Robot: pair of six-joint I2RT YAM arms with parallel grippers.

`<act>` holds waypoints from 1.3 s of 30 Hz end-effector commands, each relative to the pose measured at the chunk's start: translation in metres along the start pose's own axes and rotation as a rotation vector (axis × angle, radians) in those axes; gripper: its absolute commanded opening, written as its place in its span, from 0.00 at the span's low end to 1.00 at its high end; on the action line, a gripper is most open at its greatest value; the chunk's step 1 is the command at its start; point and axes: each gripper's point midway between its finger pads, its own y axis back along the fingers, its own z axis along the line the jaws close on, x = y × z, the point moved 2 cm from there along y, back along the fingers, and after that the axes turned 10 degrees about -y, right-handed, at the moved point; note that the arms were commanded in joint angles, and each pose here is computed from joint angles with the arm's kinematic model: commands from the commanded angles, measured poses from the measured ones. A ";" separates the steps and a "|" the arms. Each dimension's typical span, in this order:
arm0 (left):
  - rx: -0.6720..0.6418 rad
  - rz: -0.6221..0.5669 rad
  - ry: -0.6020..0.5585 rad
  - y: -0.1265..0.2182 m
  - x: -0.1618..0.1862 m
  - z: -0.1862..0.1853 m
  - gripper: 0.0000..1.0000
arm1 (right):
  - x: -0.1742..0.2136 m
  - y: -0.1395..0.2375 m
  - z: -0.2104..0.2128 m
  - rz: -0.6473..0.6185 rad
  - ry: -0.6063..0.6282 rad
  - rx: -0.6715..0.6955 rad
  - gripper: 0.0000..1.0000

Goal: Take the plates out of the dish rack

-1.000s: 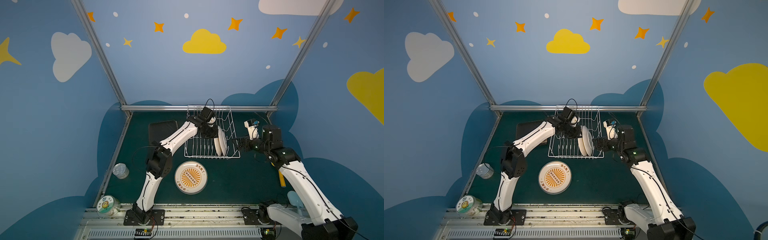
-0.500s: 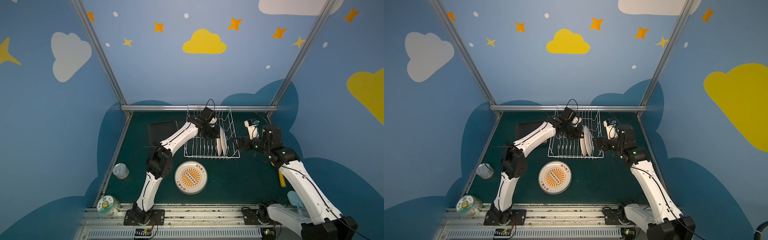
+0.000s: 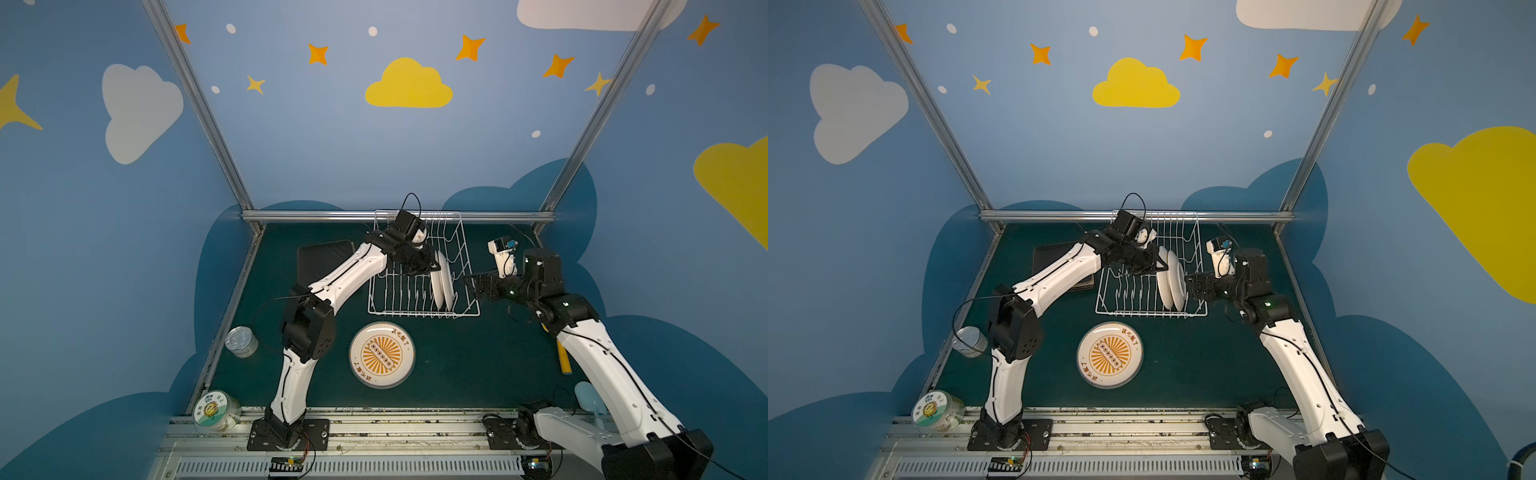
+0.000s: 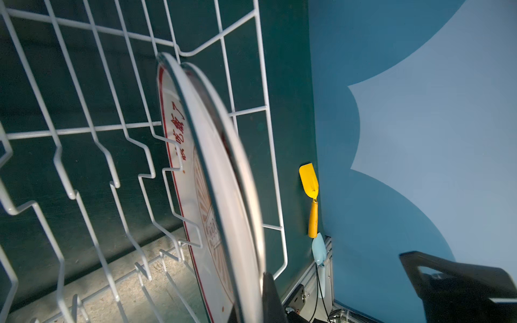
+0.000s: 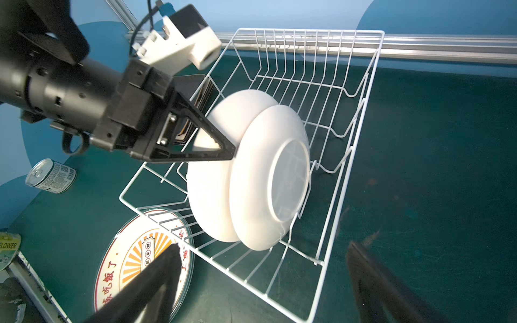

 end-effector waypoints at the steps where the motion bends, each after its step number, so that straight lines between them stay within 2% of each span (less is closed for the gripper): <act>1: -0.006 -0.073 -0.006 0.036 -0.013 -0.009 0.03 | -0.012 0.003 0.004 -0.035 0.016 -0.016 0.92; 15: -0.020 -0.166 0.018 0.084 -0.019 -0.002 0.03 | -0.018 0.000 0.008 -0.039 0.005 -0.039 0.92; 22: 0.001 -0.187 0.039 0.091 -0.020 0.000 0.03 | -0.019 0.000 0.009 -0.042 -0.004 -0.047 0.92; 30: 0.082 -0.210 0.054 0.096 -0.025 -0.009 0.03 | -0.023 -0.002 0.011 -0.047 -0.008 -0.056 0.92; 39: 0.046 -0.225 0.004 0.119 -0.024 -0.011 0.03 | -0.024 -0.004 0.012 -0.048 -0.014 -0.063 0.92</act>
